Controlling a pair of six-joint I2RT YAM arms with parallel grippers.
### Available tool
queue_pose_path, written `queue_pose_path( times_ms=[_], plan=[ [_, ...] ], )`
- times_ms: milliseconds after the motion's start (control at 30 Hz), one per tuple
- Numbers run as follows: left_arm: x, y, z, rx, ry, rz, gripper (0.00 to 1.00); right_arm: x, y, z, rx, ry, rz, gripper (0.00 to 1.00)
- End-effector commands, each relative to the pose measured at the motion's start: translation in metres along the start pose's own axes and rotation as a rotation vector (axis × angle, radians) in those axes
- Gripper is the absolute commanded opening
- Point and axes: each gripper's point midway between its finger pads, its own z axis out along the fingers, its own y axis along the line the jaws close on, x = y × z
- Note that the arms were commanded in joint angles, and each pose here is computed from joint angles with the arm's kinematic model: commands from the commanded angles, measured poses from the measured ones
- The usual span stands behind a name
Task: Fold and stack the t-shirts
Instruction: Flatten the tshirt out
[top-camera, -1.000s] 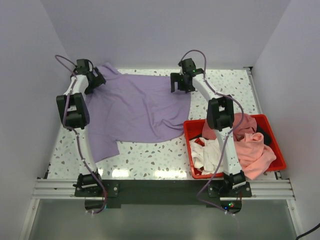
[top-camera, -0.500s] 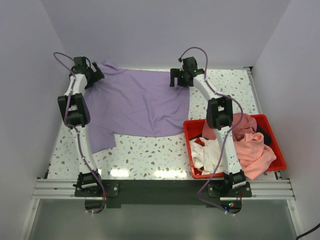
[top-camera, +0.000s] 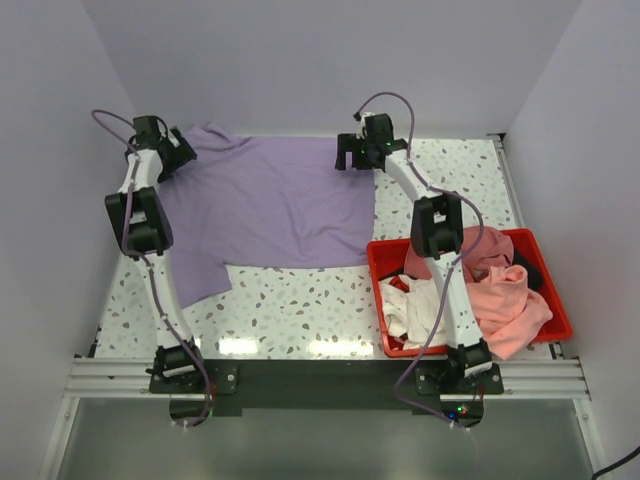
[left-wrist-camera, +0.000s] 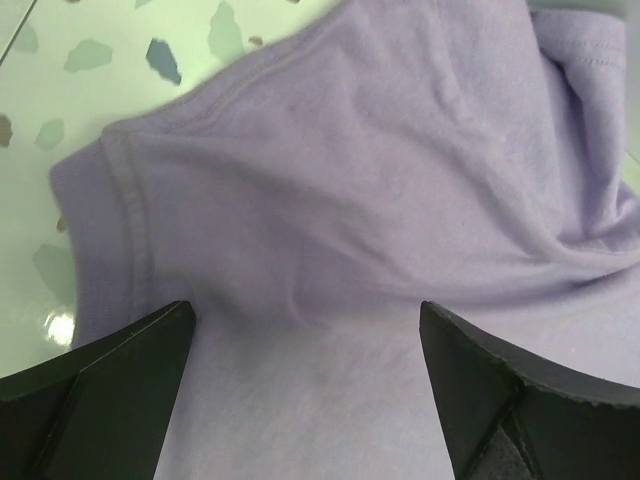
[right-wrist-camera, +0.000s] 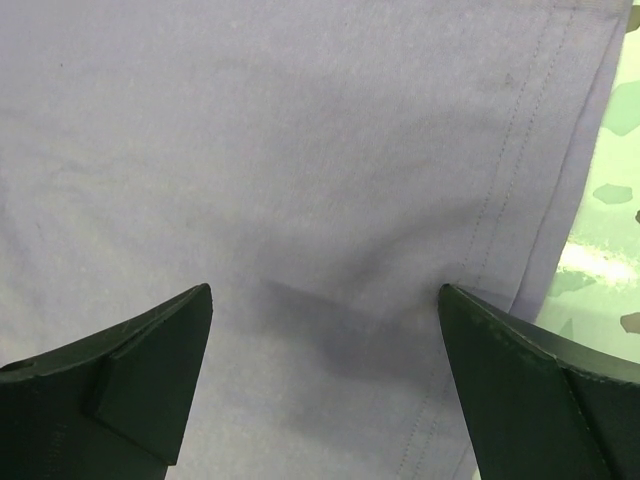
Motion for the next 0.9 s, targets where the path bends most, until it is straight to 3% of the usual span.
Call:
queue_pose_path(
  times_ms=[0, 67, 133, 167, 200, 267, 300, 467, 667, 867],
  plan=[
    [-0.030, -0.011, -0.048, 0.009, -0.036, -0.006, 1.00, -0.045, 0.017, -0.041, -0.021, -0.074, -0.055, 0.99],
    [-0.037, -0.017, -0.069, 0.008, -0.047, -0.018, 1.00, -0.065, 0.025, -0.073, -0.008, -0.104, -0.071, 0.99],
    [-0.040, -0.019, -0.104, -0.007, -0.064, -0.047, 1.00, -0.052, 0.033, -0.084, 0.017, -0.067, -0.092, 0.99],
    [-0.037, -0.018, -0.116, -0.013, -0.064, -0.060, 1.00, -0.067, 0.040, -0.111, 0.037, -0.105, -0.104, 0.99],
    [-0.022, -0.011, -0.141, -0.044, -0.058, -0.076, 1.00, -0.041, 0.047, -0.110, 0.050, -0.048, -0.118, 0.99],
    [0.012, 0.006, -0.179, -0.090, -0.056, -0.133, 1.00, -0.045, 0.067, -0.144, 0.061, -0.085, -0.147, 0.99],
    [0.025, 0.011, -0.192, -0.095, -0.061, -0.149, 1.00, -0.019, 0.067, -0.145, 0.063, -0.031, -0.152, 0.99],
    [0.118, 0.049, -0.266, -0.128, -0.129, -0.312, 1.00, 0.015, 0.084, -0.185, 0.064, -0.016, -0.134, 0.99],
    [0.202, 0.084, -0.300, -0.168, -0.083, -0.383, 1.00, 0.049, 0.091, -0.211, 0.001, 0.005, -0.069, 0.99],
    [0.256, 0.117, -0.293, -0.286, 0.008, -0.413, 1.00, 0.062, 0.092, -0.222, -0.019, 0.028, -0.064, 0.99]
  ],
)
